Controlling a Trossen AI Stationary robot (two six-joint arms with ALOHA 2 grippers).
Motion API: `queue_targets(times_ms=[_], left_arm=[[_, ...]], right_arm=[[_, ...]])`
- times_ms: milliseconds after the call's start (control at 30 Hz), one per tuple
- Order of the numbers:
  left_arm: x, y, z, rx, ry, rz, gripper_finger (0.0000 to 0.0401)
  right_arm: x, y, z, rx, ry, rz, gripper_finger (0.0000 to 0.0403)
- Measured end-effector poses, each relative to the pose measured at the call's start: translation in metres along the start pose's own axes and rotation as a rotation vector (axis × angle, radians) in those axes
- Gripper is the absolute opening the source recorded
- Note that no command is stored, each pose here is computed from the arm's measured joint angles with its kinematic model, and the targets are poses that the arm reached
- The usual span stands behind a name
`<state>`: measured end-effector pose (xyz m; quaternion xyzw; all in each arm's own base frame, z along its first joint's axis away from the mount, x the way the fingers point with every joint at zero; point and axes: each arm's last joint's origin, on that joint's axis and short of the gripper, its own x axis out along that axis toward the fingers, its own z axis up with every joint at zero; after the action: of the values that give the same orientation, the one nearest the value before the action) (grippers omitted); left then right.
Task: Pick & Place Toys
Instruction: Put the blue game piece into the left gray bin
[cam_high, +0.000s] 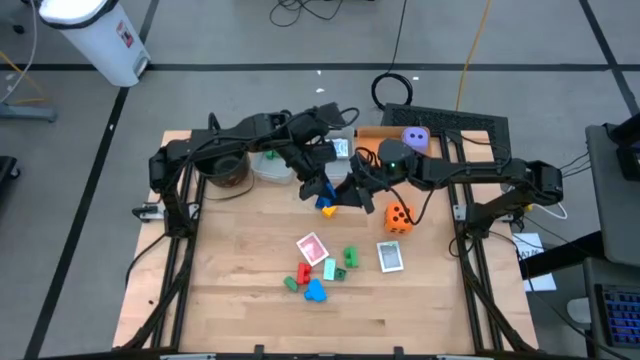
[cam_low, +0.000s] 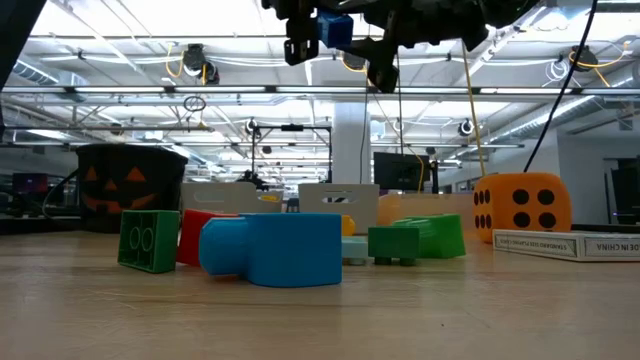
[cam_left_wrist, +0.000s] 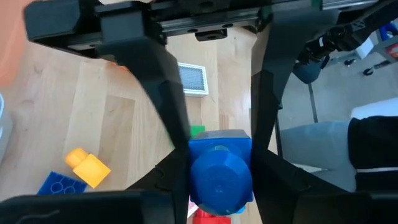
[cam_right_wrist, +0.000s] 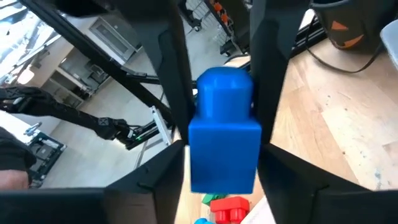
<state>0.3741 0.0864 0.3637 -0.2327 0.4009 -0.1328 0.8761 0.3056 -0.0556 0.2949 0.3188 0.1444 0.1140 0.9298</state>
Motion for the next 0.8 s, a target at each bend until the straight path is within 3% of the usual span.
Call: queue_targets(times_ms=[267, 500, 633, 800], left_arm=[[-0.003, 0.005, 0.000, -0.003, -0.004, 0.009, 0.0132], [-0.030, 0.020, -0.003, -0.045, -0.017, 0.076, 0.0132], [-0.053, 0.028, -0.010, -0.070, -0.018, 0.170, 0.0132], [-0.085, 0.037, -0.023, -0.104, 0.010, 0.363, 0.0132]], right_arm=[[-0.004, -0.005, 0.004, 0.007, -0.010, -0.004, 0.0249], [-0.020, -0.013, 0.014, 0.029, -0.009, 0.015, 0.0262], [-0.031, -0.018, 0.019, 0.034, -0.031, -0.013, 0.0259], [-0.043, -0.025, 0.028, 0.005, -0.079, -0.048, 0.0260]])
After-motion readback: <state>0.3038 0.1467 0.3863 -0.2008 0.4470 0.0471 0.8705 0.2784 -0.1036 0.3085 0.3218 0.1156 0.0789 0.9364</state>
